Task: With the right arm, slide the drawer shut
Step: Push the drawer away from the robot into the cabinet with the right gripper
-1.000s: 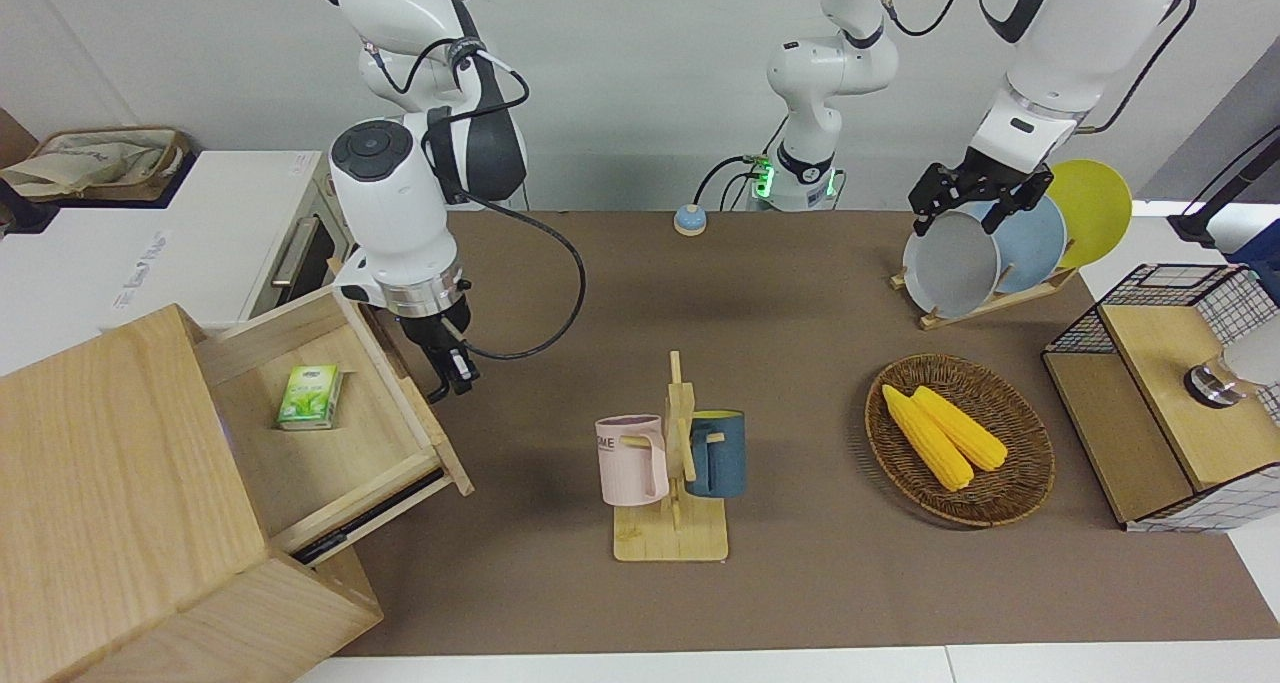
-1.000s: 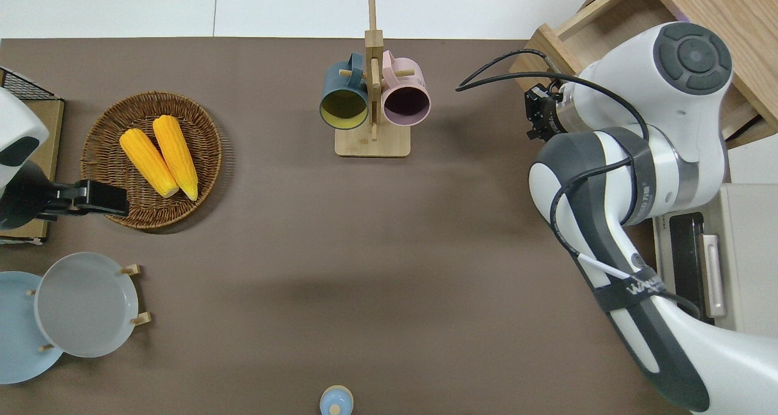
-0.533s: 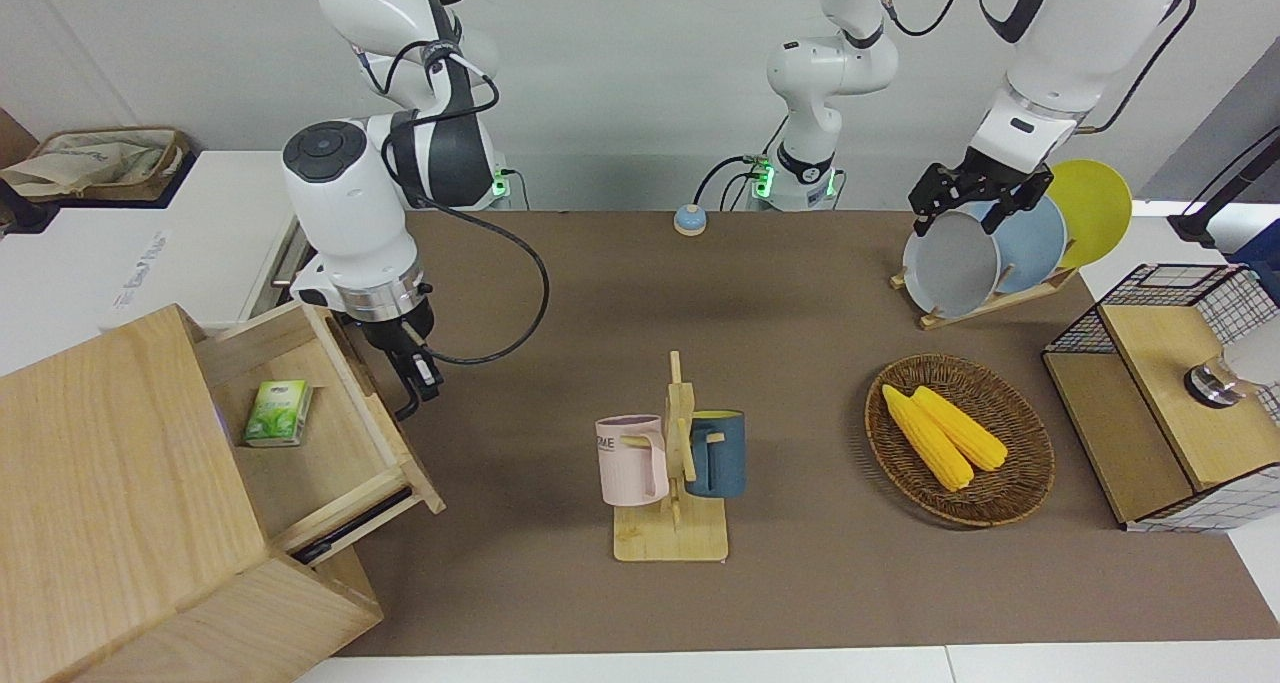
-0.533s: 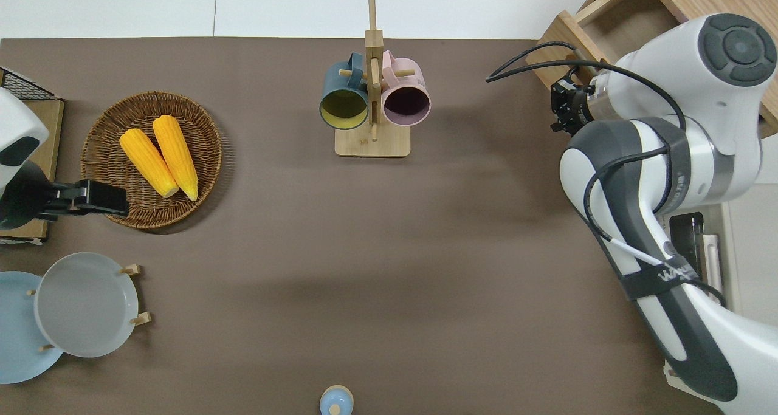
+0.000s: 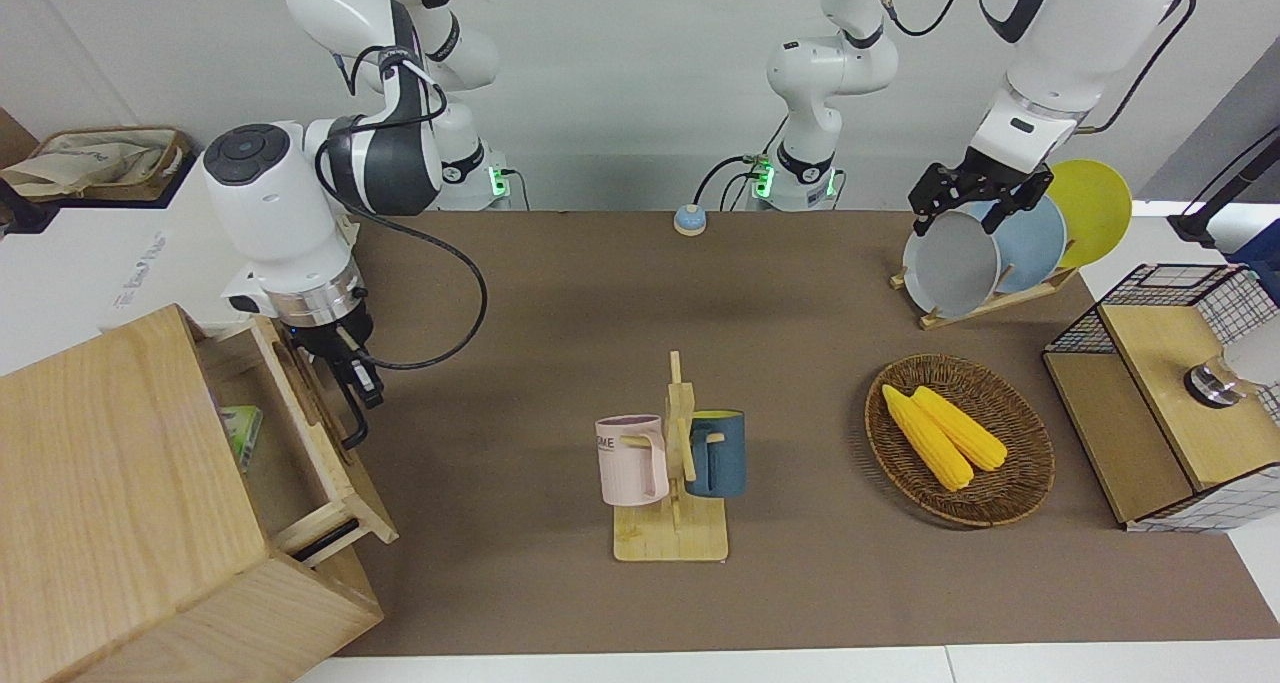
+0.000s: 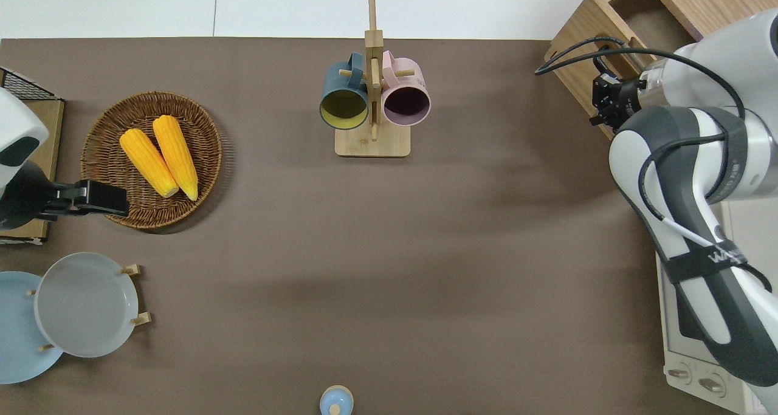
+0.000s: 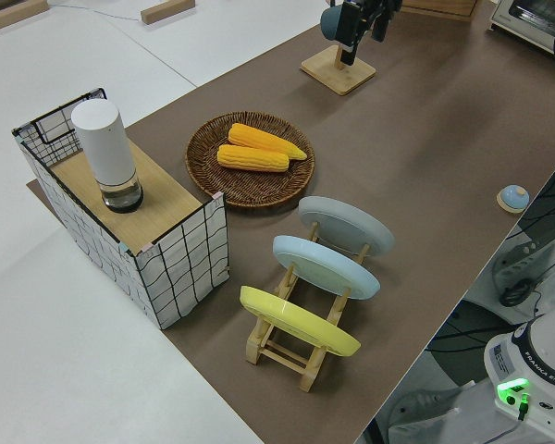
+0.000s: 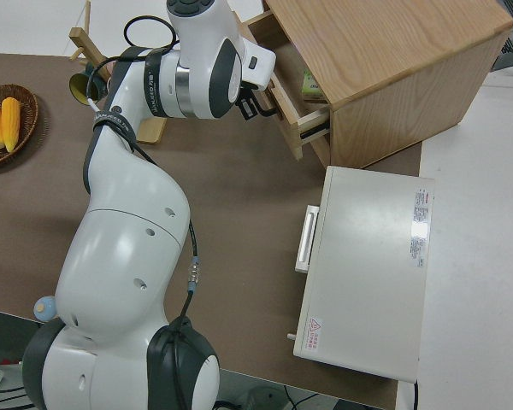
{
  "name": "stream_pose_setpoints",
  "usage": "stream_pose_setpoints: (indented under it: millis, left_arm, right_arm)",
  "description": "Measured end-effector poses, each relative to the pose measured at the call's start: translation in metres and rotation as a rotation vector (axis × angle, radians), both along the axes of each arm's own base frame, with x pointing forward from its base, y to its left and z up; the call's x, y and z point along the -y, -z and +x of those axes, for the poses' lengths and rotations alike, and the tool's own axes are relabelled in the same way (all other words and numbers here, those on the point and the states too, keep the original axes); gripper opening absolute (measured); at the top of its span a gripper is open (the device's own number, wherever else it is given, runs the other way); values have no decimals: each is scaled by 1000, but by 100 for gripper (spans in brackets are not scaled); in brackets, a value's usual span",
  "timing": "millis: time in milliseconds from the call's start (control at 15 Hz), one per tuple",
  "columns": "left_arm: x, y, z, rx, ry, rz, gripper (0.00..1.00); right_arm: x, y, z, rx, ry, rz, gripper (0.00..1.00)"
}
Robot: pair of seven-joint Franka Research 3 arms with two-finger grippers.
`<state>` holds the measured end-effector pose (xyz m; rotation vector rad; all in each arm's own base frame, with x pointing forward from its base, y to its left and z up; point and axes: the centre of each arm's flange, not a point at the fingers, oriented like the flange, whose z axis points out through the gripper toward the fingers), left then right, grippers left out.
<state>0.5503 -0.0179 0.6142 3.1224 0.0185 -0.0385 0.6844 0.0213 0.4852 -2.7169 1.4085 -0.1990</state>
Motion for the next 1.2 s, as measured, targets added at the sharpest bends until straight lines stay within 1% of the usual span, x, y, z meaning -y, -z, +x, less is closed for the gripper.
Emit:
stream_pose_setpoints:
  millis: [467, 600, 867, 1067, 1200]
  left_arm:
    - [0, 0, 0, 0, 0, 0, 100]
    - [0, 0, 0, 0, 0, 0, 99]
    - [0, 0, 0, 0, 0, 0, 100]
    - [0, 0, 0, 0, 0, 0, 100]
    - [0, 0, 0, 0, 0, 0, 99]
  right_arm:
    - [33, 0, 1, 6, -32, -1, 1]
    - [43, -2, 2, 22, -26, 4, 1]
    - [56, -2, 2, 26, -16, 5, 1]
    - [63, -3, 3, 43, 2, 38, 1]
    - [69, -4, 3, 46, -5, 45, 1]
